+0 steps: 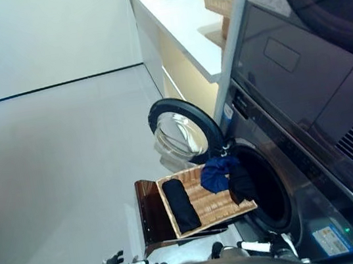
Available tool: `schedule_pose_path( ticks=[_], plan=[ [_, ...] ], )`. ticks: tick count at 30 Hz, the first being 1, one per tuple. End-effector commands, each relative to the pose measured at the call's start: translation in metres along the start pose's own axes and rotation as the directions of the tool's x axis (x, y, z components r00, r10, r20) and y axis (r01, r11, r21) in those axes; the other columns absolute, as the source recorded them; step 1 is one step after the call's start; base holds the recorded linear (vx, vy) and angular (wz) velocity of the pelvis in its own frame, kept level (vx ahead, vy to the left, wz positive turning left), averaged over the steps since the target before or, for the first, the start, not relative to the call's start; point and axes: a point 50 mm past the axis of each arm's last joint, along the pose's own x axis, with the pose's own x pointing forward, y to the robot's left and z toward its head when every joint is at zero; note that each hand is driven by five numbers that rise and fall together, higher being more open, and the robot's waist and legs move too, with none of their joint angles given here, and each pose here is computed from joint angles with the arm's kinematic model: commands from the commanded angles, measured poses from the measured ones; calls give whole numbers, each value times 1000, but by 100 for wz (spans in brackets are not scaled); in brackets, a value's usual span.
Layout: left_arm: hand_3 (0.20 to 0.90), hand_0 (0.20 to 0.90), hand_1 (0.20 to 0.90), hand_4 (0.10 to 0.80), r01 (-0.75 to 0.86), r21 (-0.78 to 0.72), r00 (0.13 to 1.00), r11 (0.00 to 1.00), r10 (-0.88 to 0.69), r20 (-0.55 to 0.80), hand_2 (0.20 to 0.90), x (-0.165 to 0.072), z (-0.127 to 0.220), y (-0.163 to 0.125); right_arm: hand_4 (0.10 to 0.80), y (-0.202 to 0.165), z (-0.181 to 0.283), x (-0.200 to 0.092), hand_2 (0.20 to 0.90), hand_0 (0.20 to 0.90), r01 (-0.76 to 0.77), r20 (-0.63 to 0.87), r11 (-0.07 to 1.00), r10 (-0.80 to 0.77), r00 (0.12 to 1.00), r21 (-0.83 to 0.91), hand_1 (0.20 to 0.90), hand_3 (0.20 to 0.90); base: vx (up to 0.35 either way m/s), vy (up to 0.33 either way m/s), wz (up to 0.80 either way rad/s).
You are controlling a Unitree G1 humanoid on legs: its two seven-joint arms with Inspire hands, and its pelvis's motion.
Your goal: Pick up the clothes and place them into the washing machine
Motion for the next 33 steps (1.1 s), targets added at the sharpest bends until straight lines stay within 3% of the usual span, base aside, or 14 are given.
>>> schedule_pose_path(
  ticks=[1,7,16,25,33],
  plan=[
    [900,900,900,800,-38,-52,986,998,46,161,900,8,47,5,800,-18,-28,-2,900,900,32,-76,989,-43,996,-143,900,900,82,-127,-13],
    [900,900,900,800,11,-38,985,999,-4,170,900,7,52,-12,800,-17,-7,2,900,900,42,4,982,-42,999,-182,900,900,85,-171,11],
    [900,900,900,800,-21,-94,983,995,38,180,900,8,55,-5,800,-12,43,6,900,900,60,197,979,-21,980,-195,900,900,11,-142,23],
    [900,900,900,800,-55,-38,993,998,59,106,900,5,31,-5,800,-5,107,2,900,900,96,413,967,10,911,-235,900,900,114,83,-4],
    [900,900,900,800,-73,-74,969,995,88,232,900,7,62,1,800,0,160,-10,900,900,95,556,959,74,828,-268,900,900,107,102,-55]
  ],
)
